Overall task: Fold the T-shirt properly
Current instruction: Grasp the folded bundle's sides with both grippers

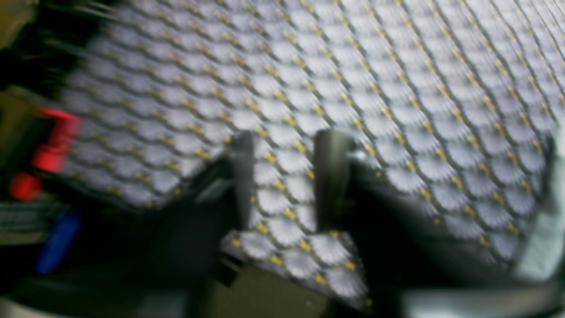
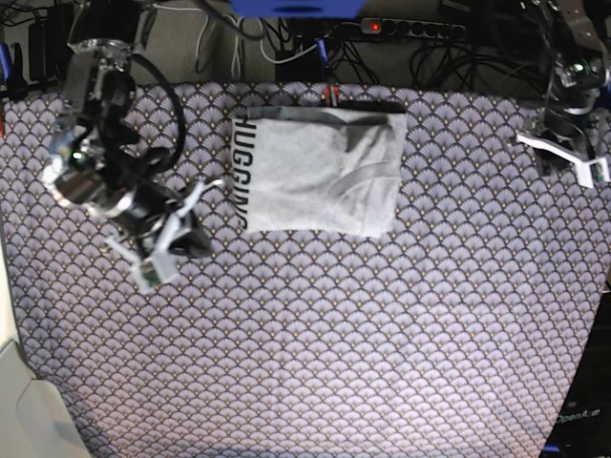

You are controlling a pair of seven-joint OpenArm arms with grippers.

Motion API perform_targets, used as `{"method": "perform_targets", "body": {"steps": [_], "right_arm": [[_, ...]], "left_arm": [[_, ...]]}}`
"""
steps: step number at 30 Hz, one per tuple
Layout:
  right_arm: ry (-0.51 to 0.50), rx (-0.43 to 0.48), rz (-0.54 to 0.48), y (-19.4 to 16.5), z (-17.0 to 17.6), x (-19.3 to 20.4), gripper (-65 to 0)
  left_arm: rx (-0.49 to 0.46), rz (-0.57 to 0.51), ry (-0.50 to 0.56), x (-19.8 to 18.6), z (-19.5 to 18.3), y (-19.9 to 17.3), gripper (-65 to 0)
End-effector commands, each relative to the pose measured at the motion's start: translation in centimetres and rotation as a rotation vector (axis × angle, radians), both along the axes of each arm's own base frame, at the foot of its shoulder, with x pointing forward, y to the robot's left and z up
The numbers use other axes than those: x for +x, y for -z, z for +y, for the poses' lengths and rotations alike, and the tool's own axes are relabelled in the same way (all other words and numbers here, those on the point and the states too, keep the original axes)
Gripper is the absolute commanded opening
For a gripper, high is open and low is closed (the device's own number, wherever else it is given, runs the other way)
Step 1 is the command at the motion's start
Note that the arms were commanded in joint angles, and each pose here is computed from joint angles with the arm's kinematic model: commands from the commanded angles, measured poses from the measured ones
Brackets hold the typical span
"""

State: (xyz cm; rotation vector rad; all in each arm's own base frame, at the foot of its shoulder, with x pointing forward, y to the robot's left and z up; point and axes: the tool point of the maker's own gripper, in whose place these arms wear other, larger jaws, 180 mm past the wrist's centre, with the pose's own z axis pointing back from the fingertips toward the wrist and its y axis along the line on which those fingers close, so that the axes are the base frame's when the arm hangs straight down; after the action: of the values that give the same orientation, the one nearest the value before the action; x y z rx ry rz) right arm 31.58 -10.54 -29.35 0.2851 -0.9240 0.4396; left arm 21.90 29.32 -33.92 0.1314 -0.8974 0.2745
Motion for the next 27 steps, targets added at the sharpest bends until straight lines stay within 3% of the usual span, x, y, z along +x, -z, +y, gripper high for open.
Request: {"method": "perform_targets", "body": {"steps": [1, 4, 9, 19, 27], "right_arm": [[0.014, 0.022, -0.06, -1.7, -0.4, 0.8, -65.0], [0.063, 0.021, -0.041, -1.0, -2.1, 0.6, -65.0], [0.075, 0.008, -0.022, -0.4, -2.9, 0.2, -65.0], [0.075, 0.007, -0.004, 0.1, -2.9, -0.4, -65.0], [0.075, -0.006, 0.002, 0.3, -3.2, -0.5, -65.0]], "left_arm": [[0.0, -0.026, 0.036, 0.5, -0.9, -0.5, -65.0], [-0.048, 0.011, 0.118, 0.2, -4.3, 0.9, -62.3], [-0.089, 0.088, 0.278, -0.7, -10.4, 3.2, -64.5], [-0.034, 0.158, 0.467, -1.8, -16.3, 5.1, -64.5], [0.011, 0.328, 0.532, -4.4, -17.4, 7.1, -64.5]]}}
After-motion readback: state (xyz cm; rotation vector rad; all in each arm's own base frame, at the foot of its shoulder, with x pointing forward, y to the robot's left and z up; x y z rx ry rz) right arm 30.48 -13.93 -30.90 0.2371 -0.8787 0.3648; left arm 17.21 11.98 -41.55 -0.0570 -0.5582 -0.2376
